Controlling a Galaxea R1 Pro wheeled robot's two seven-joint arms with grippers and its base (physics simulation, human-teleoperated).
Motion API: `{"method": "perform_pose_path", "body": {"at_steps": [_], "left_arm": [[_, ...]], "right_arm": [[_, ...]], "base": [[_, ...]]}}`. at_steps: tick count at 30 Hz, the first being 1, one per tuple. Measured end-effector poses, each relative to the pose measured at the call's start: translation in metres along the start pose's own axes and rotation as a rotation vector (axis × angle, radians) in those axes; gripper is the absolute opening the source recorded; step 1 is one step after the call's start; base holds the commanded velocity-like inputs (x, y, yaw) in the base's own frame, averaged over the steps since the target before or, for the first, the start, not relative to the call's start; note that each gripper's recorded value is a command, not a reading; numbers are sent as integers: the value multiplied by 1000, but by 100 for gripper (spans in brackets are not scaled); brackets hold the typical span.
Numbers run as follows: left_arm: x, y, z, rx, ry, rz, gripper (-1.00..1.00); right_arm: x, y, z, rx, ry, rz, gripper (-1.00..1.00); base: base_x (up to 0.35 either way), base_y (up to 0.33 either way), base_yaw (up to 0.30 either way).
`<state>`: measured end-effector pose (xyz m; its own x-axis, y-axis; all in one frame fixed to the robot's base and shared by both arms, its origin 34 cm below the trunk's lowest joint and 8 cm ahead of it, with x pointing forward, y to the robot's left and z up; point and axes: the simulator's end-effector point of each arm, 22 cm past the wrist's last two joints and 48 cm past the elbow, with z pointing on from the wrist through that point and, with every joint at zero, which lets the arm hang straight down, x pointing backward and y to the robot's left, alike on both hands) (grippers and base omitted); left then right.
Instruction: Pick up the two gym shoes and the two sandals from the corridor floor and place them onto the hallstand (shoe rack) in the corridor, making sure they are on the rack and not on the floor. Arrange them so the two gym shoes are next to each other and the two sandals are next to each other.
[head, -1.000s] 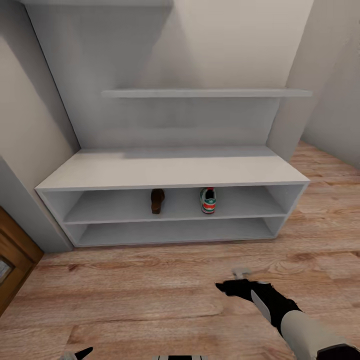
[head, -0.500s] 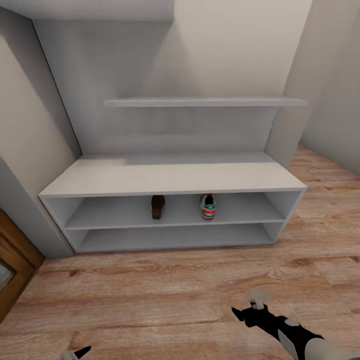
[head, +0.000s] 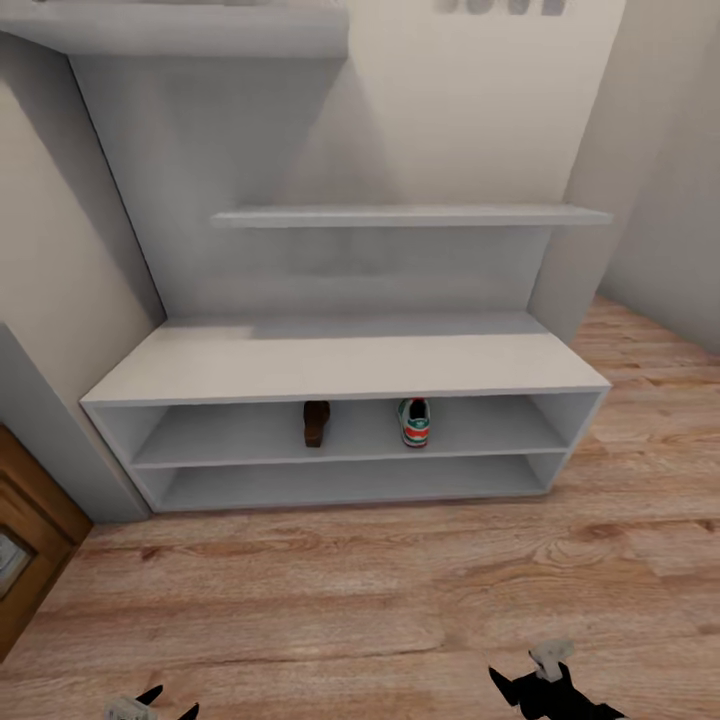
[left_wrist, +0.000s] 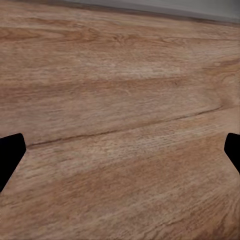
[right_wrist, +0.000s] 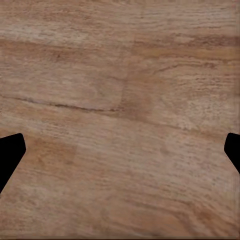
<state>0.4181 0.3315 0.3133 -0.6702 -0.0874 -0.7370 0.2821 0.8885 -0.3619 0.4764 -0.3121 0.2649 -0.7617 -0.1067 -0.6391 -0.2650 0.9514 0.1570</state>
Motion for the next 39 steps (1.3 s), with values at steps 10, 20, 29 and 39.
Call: {"method": "perform_pose_path", "body": {"at_steps": [10,20,29,39], "left_arm": [[-19,0,-8,-34,-2,-2,100],[-23,-1,-10,-36,-2,-2,100],[-23,-1,-10,-36,-2,-2,100],[-26,2,-10,-54,-8,0,100]], "right_arm": [[7,7,-22,2,26,9,100],[6,6,-25,13,29,10,100],[5,-2,-25,50,27,10,100],[-1,-16,-27,109,7,41,100]], "base": [[0,0,0],[0,0,0],[0,0,-28],[0,0,-221]]}}
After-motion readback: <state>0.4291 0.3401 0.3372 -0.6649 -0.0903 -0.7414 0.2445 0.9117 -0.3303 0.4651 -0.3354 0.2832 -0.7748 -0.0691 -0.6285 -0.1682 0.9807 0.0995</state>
